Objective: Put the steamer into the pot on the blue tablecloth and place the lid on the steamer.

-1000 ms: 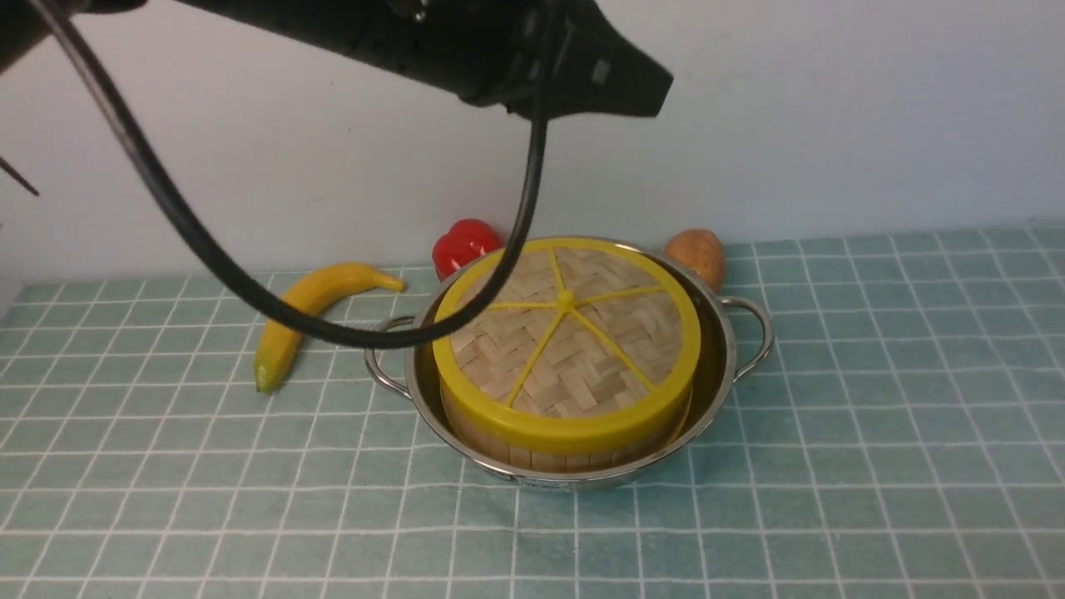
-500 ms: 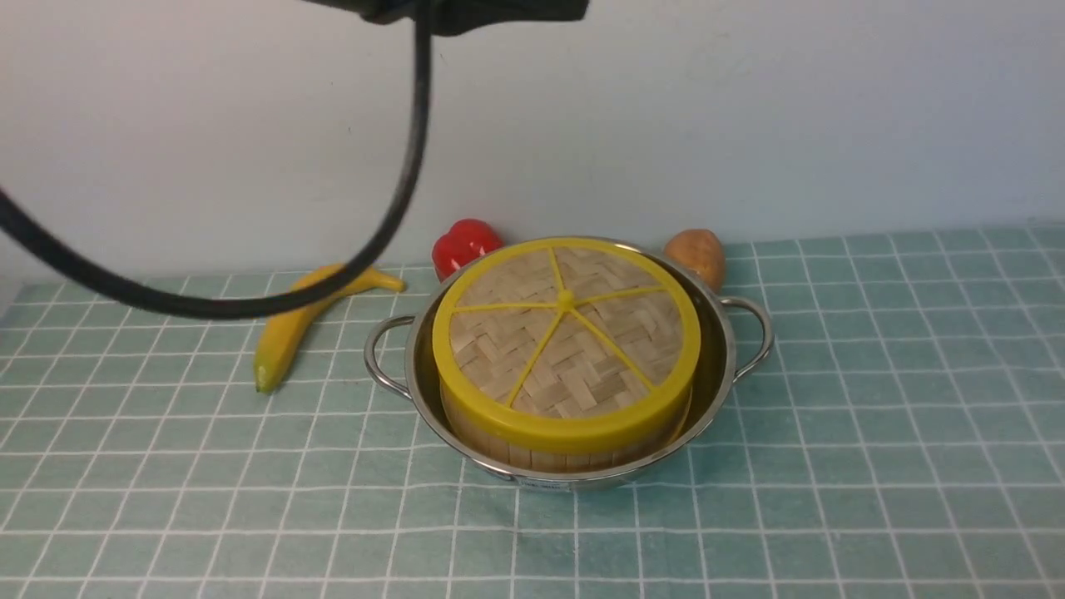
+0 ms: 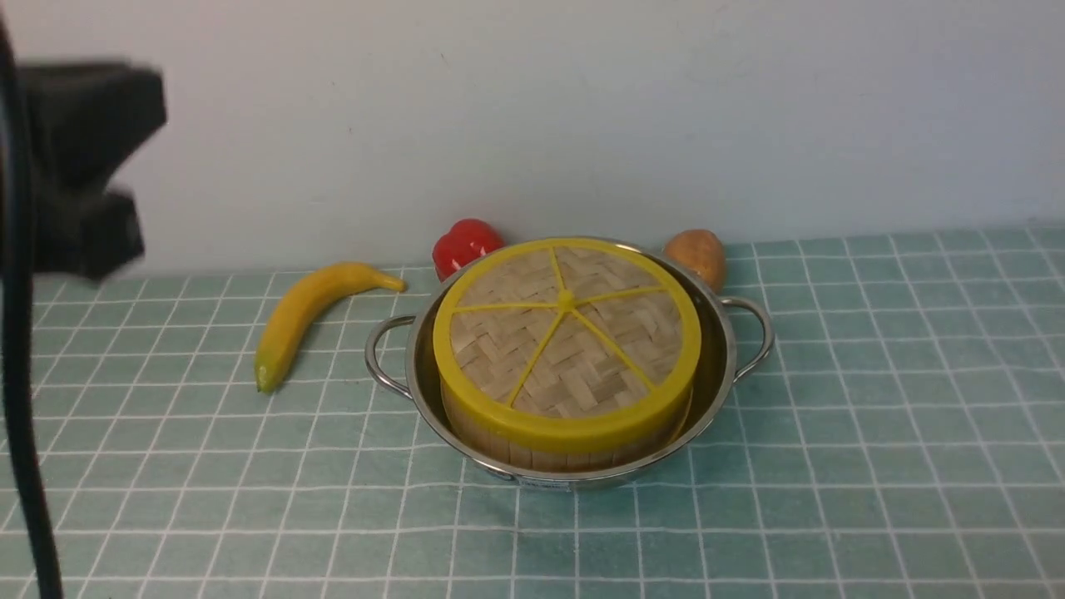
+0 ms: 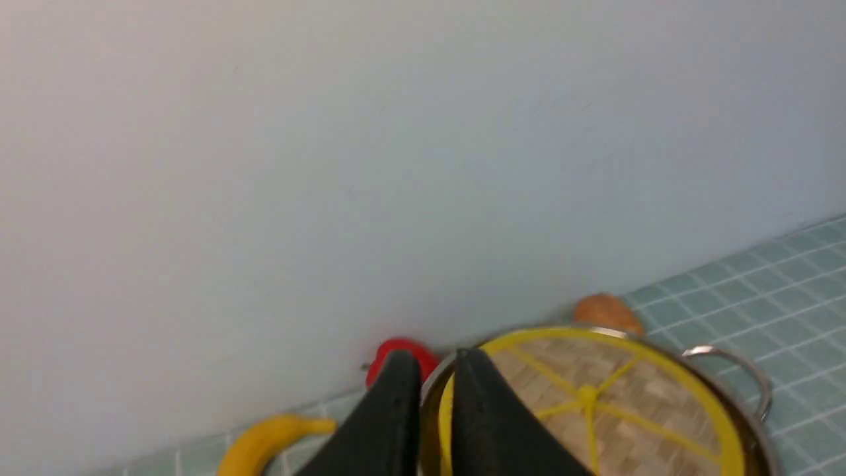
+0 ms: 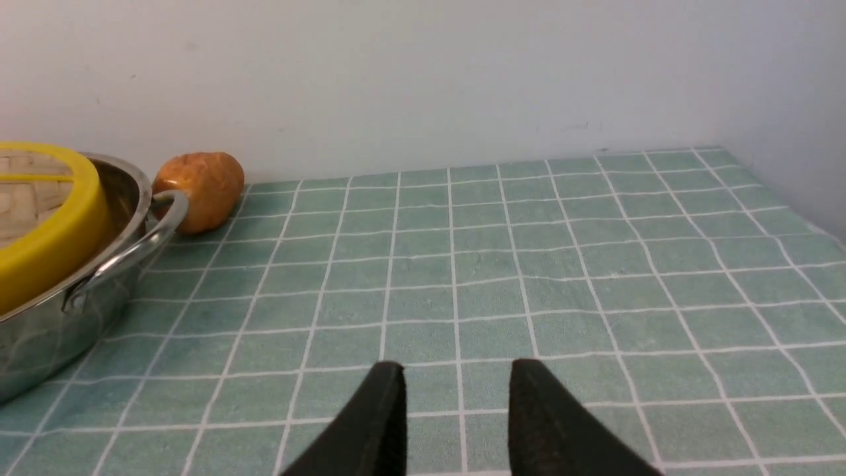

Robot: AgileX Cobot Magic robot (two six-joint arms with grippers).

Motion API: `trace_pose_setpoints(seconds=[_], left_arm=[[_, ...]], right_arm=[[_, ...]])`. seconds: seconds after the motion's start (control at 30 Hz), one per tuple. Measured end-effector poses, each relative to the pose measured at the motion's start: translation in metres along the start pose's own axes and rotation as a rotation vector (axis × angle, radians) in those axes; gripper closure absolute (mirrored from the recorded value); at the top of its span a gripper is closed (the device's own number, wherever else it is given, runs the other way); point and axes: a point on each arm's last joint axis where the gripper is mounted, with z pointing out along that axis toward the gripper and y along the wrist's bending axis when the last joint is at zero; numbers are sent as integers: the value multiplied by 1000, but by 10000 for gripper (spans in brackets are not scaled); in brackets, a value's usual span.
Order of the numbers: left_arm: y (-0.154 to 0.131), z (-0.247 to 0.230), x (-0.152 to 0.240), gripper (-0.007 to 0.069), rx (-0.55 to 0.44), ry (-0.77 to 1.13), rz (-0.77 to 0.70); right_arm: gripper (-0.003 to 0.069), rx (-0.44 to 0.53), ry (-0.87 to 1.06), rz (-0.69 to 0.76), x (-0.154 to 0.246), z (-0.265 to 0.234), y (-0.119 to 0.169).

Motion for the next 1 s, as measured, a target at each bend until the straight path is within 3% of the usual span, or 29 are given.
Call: trace_pose_setpoints(seconds=[0.23, 0.43, 0.73, 1.0], left_arm=[[-7, -35, 96, 531, -111, 17, -1], [-12, -50, 143, 520, -173, 16, 64], [-10, -47, 172, 508, -217, 76, 26], [-3, -56, 199, 497, -360, 133, -46]], right_arm=[[419, 0, 0, 0, 0, 0, 0], [419, 0, 0, 0, 0, 0, 0], [419, 0, 0, 0, 0, 0, 0], [419, 0, 0, 0, 0, 0, 0]])
